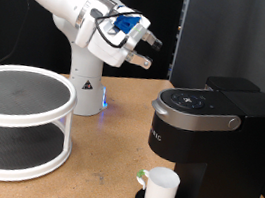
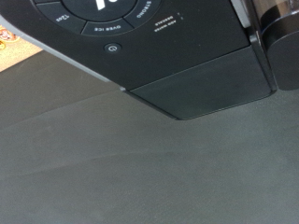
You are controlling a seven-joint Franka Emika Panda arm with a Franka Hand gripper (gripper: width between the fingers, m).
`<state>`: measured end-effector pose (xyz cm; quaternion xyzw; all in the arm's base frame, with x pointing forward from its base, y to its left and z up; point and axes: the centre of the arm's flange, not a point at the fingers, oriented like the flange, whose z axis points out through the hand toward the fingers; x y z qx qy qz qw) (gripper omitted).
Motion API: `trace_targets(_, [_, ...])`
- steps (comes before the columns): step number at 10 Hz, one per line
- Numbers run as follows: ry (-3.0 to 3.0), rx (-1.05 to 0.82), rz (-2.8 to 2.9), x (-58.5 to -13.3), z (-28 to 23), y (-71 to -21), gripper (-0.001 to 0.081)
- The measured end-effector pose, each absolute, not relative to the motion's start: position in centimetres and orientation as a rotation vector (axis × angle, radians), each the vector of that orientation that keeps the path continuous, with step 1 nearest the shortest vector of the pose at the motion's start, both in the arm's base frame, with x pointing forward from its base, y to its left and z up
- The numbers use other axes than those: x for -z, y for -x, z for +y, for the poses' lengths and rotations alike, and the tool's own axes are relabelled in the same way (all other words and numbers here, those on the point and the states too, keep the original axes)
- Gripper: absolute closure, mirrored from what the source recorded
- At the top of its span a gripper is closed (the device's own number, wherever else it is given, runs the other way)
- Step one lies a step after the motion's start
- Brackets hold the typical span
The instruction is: Make a cup of coffee with the keurig machine
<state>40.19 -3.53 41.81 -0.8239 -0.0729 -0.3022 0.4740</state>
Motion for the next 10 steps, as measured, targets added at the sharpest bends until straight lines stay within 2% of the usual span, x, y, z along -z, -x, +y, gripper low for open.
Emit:
trace_targets(3, [2.104, 0.696, -0.282, -42.2, -2.3, -40.4, 0.0001])
trace_targets(7, [2.405, 0.427, -0.642, -45.6, 3.6, -42.0, 0.0001])
trace_targets(10, [2.464, 0.373, -0.734, -45.4, 3.9, -42.6, 0.0001])
